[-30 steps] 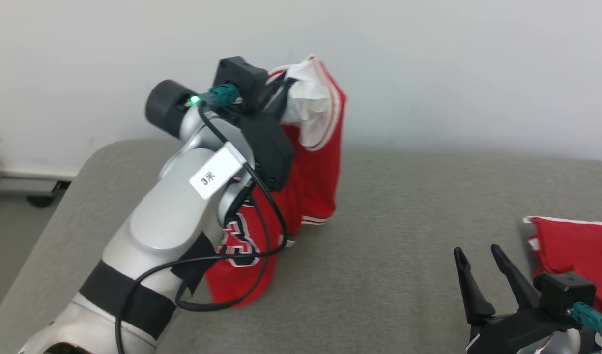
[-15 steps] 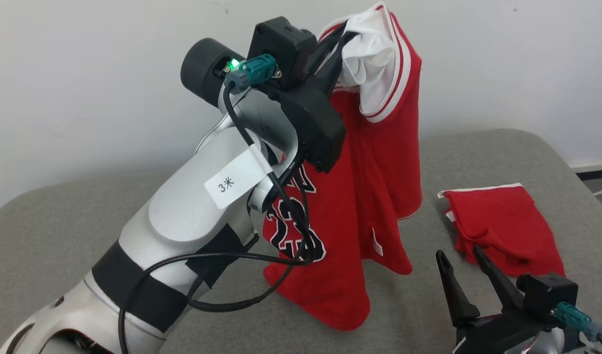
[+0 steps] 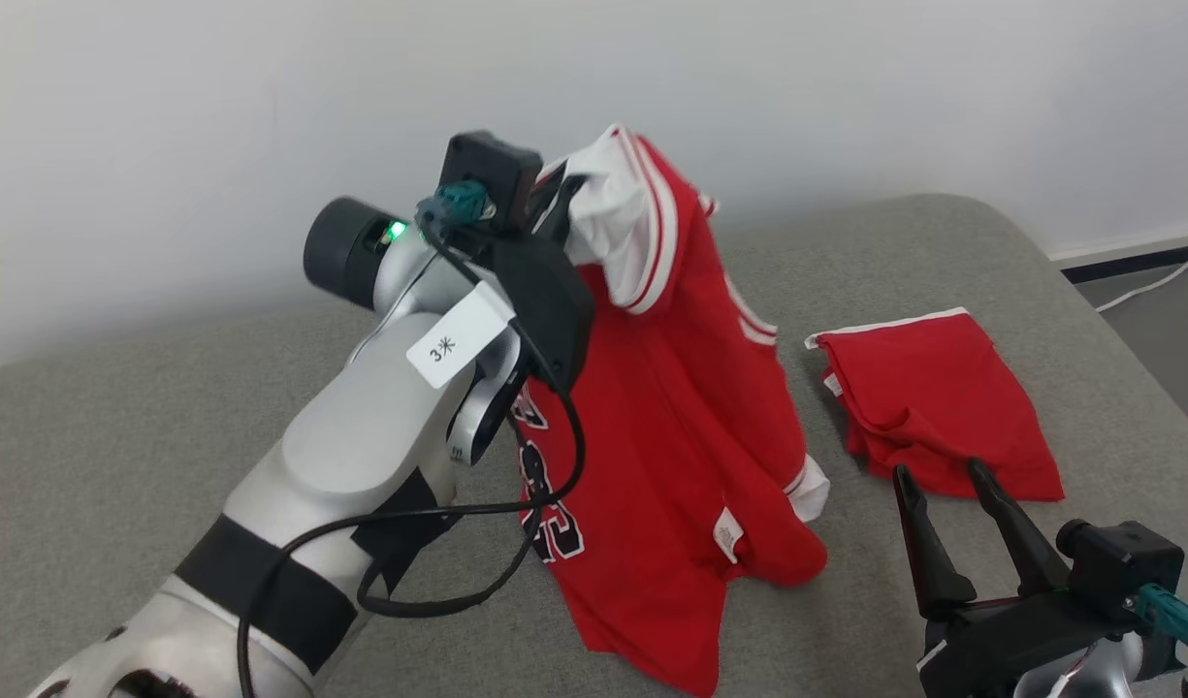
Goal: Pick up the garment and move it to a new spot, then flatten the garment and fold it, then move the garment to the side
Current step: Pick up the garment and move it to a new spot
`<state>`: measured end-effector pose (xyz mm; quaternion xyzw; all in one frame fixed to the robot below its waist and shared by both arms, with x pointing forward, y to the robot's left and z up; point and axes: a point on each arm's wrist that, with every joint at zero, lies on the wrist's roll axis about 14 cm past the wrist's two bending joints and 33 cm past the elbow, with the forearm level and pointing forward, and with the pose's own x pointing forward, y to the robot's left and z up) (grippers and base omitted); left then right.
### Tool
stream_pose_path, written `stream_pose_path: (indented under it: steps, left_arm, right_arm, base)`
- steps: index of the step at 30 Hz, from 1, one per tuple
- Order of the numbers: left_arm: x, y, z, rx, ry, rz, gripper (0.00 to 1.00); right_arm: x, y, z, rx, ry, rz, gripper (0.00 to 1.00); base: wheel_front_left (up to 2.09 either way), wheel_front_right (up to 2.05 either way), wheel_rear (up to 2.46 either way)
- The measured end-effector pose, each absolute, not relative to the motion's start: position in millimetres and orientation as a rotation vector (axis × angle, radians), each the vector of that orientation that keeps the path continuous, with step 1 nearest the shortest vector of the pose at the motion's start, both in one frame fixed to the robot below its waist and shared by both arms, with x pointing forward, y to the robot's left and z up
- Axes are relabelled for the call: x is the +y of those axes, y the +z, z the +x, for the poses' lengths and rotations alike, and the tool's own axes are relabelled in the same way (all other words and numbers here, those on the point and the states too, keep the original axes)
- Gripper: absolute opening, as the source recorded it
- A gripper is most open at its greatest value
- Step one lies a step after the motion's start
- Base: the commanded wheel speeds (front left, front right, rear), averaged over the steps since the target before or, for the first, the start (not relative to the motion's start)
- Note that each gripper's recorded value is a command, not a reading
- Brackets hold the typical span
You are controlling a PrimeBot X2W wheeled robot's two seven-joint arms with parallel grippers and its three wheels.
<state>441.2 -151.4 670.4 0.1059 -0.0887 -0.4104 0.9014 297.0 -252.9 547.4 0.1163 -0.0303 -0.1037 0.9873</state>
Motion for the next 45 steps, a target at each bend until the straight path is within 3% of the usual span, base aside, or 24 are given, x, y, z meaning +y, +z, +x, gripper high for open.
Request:
stream_pose_path:
  steps: [13, 24, 29, 30, 31, 32, 33, 45]
  left_arm:
    - [-8, 573, 492, 0.089, -0.515, 0.23, 0.0]
    - [89, 512, 482, 0.256, -0.304, 0.241, 0.0]
    - [99, 487, 470, 0.323, -0.283, 0.229, 0.0]
    - [101, 481, 467, 0.34, -0.279, 0.227, 0.13]
    - [103, 474, 464, 0.357, -0.276, 0.225, 0.41]
    - [103, 468, 460, 0.373, -0.275, 0.225, 0.84]
    - [104, 463, 458, 0.384, -0.274, 0.224, 1.0]
    - [139, 444, 443, 0.414, -0.192, 0.195, 1.0]
  right_arm:
    - [-227, 542, 325, -0.038, -0.115, 0.24, 1.0]
    - [-184, 541, 350, -0.022, 0.014, 0.252, 1.0]
    - [-181, 540, 350, -0.017, 0.023, 0.252, 1.0]
    - [-181, 540, 350, -0.016, 0.024, 0.253, 1.0]
    - [-182, 540, 349, -0.016, 0.022, 0.253, 1.0]
    - [-183, 540, 348, -0.018, 0.018, 0.253, 1.0]
    - [-184, 540, 347, -0.019, 0.015, 0.253, 1.0]
    - [-196, 545, 340, -0.037, -0.016, 0.244, 1.0]
  base:
    - [0.0, 0.0, 0.0]
    - [0.0, 0.0, 0.0]
    - [0.0, 0.0, 0.0]
    - [0.0, 0.0, 0.0]
    - [0.0, 0.0, 0.0]
    - [0.0, 0.0, 0.0]
    - [0.0, 0.0, 0.0]
    - [0.0, 0.0, 0.0]
